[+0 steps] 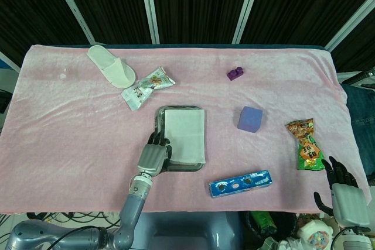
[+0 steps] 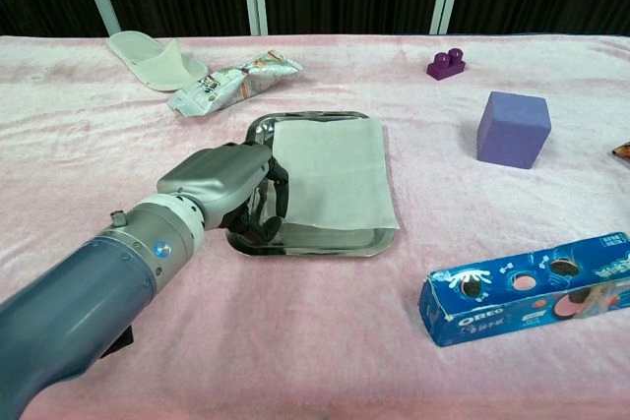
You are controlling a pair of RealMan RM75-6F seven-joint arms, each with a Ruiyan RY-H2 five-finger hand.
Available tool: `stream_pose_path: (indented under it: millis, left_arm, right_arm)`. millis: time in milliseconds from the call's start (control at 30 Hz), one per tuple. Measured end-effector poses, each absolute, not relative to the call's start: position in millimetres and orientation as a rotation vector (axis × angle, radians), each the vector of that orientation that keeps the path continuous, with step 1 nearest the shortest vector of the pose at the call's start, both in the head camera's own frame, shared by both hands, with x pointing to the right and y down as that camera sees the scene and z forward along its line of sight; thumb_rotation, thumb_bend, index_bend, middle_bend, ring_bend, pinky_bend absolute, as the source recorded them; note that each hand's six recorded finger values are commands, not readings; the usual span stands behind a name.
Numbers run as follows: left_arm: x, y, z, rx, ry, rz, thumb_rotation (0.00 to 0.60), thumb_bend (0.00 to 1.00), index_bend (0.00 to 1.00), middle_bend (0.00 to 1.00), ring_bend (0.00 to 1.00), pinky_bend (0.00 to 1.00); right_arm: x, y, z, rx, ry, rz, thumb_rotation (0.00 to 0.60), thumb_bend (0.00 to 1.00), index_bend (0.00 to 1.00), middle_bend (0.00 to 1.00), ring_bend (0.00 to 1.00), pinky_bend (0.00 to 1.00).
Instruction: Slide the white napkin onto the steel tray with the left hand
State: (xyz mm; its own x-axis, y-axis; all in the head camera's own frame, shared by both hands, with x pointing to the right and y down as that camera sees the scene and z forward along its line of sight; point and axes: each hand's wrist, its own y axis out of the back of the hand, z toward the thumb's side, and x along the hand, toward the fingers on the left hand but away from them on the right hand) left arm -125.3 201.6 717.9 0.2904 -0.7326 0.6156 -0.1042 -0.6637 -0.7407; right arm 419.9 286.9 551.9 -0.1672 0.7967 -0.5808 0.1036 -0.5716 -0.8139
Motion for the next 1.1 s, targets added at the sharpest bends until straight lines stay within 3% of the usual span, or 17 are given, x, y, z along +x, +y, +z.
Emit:
stream_pose_path:
  millis: [333, 767, 1100]
  left_arm:
    - [-128, 201, 716, -1.970, 0.741, -1.397, 0.600, 0.44, 0.57, 0.24, 0.00, 0.00]
    - [-127, 206, 717, -1.979, 0.706, -1.415, 0.600, 0.30, 0.29, 0.21, 0.00, 0.00]
    - [-135, 198, 700, -2.007, 0.744, -1.395, 0.600, 0.31, 0.27, 0.20, 0.00, 0.00]
  right_arm:
    - [420, 287, 552, -1.597, -1.033, 1.796, 0.600, 0.31, 0.00, 0.00, 0.04, 0.15]
    - [420, 287, 553, -1.595, -1.032, 1.801, 0.600, 0.31, 0.00, 0.00, 0.04, 0.15]
    - [421, 287, 552, -1.594, -1.033, 1.801, 0.600, 0.31, 0.00, 0.00, 0.04, 0.15]
